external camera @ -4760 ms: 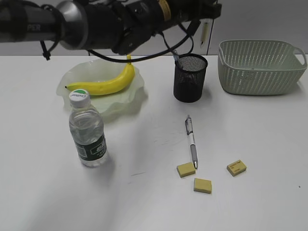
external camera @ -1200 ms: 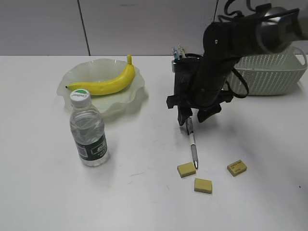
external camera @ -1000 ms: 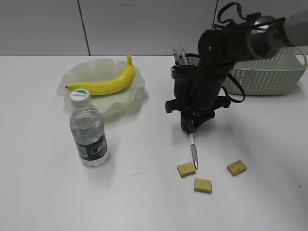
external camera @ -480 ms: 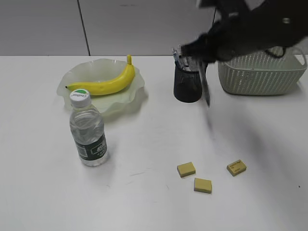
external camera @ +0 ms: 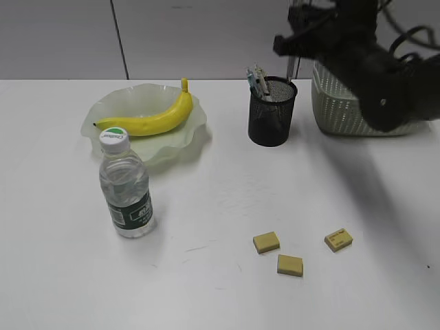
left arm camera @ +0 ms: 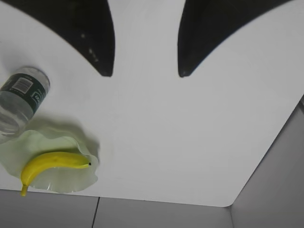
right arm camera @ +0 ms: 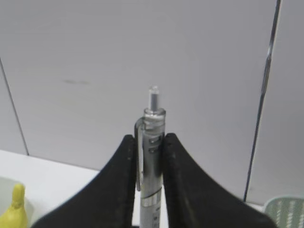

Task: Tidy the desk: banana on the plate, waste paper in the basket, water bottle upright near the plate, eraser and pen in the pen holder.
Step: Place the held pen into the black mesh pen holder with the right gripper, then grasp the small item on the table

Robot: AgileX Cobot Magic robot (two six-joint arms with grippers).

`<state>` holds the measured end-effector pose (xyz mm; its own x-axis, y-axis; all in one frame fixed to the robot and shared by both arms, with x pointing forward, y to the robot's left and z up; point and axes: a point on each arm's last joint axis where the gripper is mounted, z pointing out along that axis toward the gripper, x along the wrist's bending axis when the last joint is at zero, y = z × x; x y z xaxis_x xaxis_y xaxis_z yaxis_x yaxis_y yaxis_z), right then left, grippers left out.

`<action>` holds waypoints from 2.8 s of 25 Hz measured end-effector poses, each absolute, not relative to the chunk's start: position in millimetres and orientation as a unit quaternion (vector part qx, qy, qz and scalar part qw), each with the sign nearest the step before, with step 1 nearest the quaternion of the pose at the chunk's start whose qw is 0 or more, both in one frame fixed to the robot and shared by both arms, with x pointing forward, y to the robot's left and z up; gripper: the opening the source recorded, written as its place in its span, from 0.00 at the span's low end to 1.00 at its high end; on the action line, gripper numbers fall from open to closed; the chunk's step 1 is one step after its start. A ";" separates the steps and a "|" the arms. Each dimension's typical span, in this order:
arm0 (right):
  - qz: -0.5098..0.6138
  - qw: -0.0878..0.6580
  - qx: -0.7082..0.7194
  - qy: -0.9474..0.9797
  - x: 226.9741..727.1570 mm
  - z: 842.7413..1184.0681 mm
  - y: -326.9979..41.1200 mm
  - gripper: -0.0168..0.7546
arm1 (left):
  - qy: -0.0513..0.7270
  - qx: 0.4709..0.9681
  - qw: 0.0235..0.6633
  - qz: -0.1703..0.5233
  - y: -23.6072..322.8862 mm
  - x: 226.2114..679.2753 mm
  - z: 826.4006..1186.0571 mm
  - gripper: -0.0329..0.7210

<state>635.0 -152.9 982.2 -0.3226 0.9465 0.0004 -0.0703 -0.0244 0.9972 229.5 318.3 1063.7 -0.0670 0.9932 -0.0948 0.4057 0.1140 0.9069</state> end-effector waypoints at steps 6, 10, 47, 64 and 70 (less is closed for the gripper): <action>0.590 0.374 0.432 0.571 641.4 922.1 -147.6 0.34 | 0.631 0.554 0.399 0.368 318.3 229.5 1063.7 0.43; 0.592 0.371 0.435 0.569 635.0 937.3 -150.0 0.67 | 0.631 0.554 0.399 0.368 318.3 229.5 1063.7 0.41; 0.418 0.308 0.500 0.693 240.0 1057.0 -302.2 0.50 | 0.196 0.895 0.365 0.165 83.3 471.4 1094.8 0.55; 0.419 0.307 0.502 0.692 240.1 1057.1 -302.2 0.45 | 0.103 0.980 0.158 0.060 -35.2 494.8 908.5 0.62; 0.419 0.308 0.502 0.691 240.1 1057.2 -302.2 0.45 | 0.111 0.979 0.161 0.057 -39.1 497.4 889.9 0.62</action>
<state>240.1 -302.2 1057.2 -0.3070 0.9517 -0.0050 0.4365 0.1455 0.8879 497.4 -39.1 889.9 0.9687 0.2362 0.0763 0.1994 -0.9236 0.3275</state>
